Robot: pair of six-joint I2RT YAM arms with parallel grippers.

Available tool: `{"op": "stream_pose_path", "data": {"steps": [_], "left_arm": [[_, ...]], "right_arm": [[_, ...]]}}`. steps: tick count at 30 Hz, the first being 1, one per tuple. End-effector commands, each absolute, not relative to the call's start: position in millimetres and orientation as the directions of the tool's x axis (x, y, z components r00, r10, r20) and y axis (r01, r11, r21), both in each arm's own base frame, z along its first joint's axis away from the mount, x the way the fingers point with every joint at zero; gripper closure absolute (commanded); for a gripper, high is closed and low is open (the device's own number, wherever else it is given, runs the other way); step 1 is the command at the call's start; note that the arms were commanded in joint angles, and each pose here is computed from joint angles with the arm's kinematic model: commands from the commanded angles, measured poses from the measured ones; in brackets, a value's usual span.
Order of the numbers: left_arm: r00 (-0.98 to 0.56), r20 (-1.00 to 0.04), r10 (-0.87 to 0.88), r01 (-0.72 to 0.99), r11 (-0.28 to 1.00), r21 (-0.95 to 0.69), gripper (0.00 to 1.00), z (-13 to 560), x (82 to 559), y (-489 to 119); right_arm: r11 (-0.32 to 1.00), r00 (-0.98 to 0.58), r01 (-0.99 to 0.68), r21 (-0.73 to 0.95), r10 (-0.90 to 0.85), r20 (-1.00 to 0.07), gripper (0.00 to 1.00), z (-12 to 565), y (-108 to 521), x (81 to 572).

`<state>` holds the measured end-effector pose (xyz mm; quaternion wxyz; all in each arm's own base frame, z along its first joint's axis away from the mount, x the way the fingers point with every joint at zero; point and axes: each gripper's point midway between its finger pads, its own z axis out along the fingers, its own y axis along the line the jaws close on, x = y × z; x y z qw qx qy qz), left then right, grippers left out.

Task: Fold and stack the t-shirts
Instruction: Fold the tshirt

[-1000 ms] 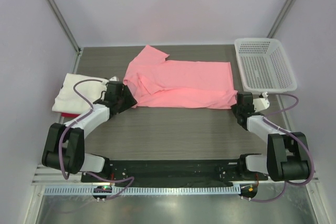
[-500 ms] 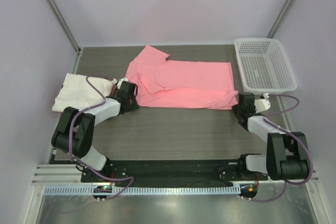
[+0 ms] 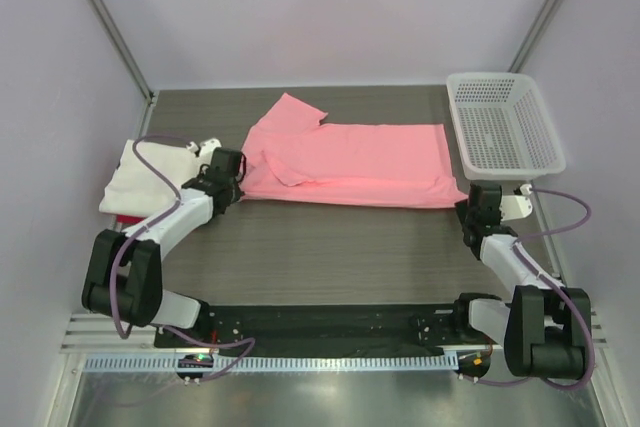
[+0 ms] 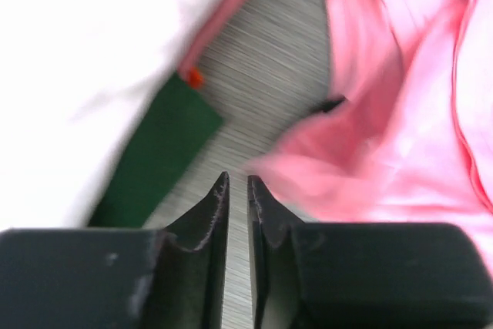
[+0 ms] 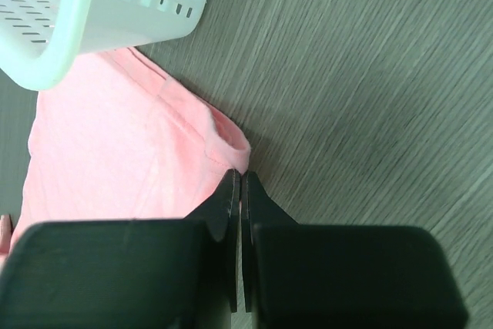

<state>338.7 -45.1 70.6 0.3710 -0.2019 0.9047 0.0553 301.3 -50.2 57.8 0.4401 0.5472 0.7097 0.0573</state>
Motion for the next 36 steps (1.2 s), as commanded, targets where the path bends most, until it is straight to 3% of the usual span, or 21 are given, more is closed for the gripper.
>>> {"op": "stream_pose_path", "data": {"steps": [1, 4, 5, 6, 11, 13, 21, 36], "left_arm": [[-0.585, -0.735, -0.342, -0.536, 0.844, 0.034, 0.84, 82, 326, -2], [-0.575, -0.718, -0.391, -0.571, 0.821, 0.010, 0.61, 80, 322, 6], [-0.575, -0.715, -0.399, -0.573, 0.820, 0.003, 0.49, 80, 321, 5], [-0.570, -0.715, -0.405, -0.573, 0.820, -0.008, 0.46, 81, 320, 4], [-0.520, -0.700, -0.489, -0.479, 0.846, -0.235, 0.42, 100, 322, -29], [-0.549, -0.644, -0.533, -0.390, 0.844, -0.367, 0.38, 101, 315, -62], [-0.495, -0.474, -0.728, -0.279, 0.650, -0.707, 0.38, 111, 283, -132], [-0.290, -0.427, -0.857, -0.308, 0.506, -0.806, 0.43, 91, 302, -147]], "right_arm": [[0.378, 0.029, 0.758, 0.532, 0.795, -0.606, 0.99, 59, -66, 292], [0.378, 0.014, 0.761, 0.526, 0.802, -0.597, 0.99, 55, -65, 291], [0.379, 0.011, 0.762, 0.525, 0.804, -0.595, 0.99, 54, -64, 291], [0.379, 0.006, 0.763, 0.523, 0.805, -0.593, 0.99, 52, -63, 290], [0.382, -0.002, 0.765, 0.519, 0.807, -0.590, 0.99, 49, -62, 287], [0.380, 0.003, 0.763, 0.523, 0.806, -0.591, 0.99, 50, -62, 286], [0.380, -0.007, 0.764, 0.521, 0.813, -0.582, 0.99, 47, -60, 288], [0.379, -0.004, 0.748, 0.545, 0.824, -0.567, 0.99, 45, -56, 291]]}}
